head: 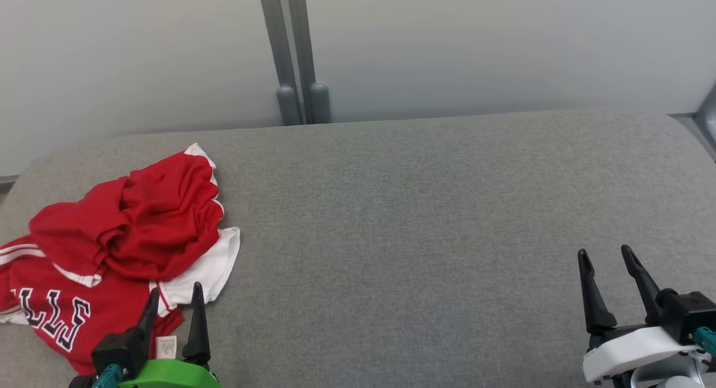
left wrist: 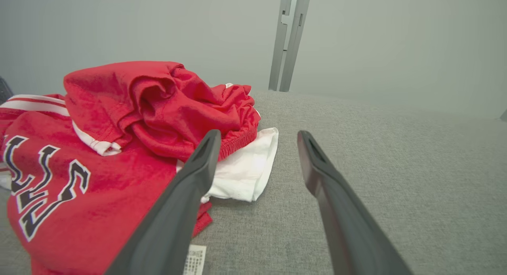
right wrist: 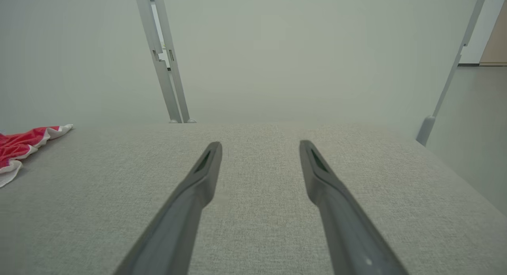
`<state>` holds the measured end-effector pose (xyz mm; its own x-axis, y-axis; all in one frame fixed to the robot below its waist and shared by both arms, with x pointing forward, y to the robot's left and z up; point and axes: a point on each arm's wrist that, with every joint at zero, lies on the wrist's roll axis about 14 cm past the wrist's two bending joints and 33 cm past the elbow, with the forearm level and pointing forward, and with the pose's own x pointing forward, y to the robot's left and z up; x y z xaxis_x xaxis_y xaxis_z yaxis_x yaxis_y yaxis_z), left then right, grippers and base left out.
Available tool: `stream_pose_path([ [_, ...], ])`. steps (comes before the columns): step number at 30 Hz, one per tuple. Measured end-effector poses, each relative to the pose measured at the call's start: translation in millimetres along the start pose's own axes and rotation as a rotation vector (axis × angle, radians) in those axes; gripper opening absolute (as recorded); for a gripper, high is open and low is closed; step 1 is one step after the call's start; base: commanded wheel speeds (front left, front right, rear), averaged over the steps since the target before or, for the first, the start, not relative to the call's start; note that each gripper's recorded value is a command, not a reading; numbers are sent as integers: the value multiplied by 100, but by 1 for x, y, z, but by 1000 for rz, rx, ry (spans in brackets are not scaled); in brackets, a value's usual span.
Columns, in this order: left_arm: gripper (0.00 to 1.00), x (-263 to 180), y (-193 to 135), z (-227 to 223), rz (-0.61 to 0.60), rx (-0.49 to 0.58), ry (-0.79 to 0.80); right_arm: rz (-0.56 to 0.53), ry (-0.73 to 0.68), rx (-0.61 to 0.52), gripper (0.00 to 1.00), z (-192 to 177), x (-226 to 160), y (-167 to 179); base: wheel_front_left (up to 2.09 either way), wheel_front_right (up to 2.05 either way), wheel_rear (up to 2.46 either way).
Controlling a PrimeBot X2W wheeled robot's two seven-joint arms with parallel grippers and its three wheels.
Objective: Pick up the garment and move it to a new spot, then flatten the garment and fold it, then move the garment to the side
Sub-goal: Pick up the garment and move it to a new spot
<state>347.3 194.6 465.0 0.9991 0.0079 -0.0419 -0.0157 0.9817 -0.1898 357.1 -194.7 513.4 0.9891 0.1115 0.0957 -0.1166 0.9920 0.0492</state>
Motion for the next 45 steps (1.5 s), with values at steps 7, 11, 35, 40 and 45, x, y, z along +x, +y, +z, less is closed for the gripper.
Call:
stream_pose_path([
  [7,100,-28,43,6,129,9,-20,166,9,26,100,-6,26,57,0,0,0],
  [11,100,-51,66,5,213,2,-24,278,-2,35,100,-3,42,95,0,0,0],
  [35,100,60,79,34,221,-77,162,461,-11,25,100,-15,103,139,0,0,0],
  [40,100,103,90,16,284,-100,333,423,53,53,100,-42,106,126,0,0,0],
  [45,87,117,113,-17,392,-90,481,353,104,59,100,-60,101,100,0,0,0],
])
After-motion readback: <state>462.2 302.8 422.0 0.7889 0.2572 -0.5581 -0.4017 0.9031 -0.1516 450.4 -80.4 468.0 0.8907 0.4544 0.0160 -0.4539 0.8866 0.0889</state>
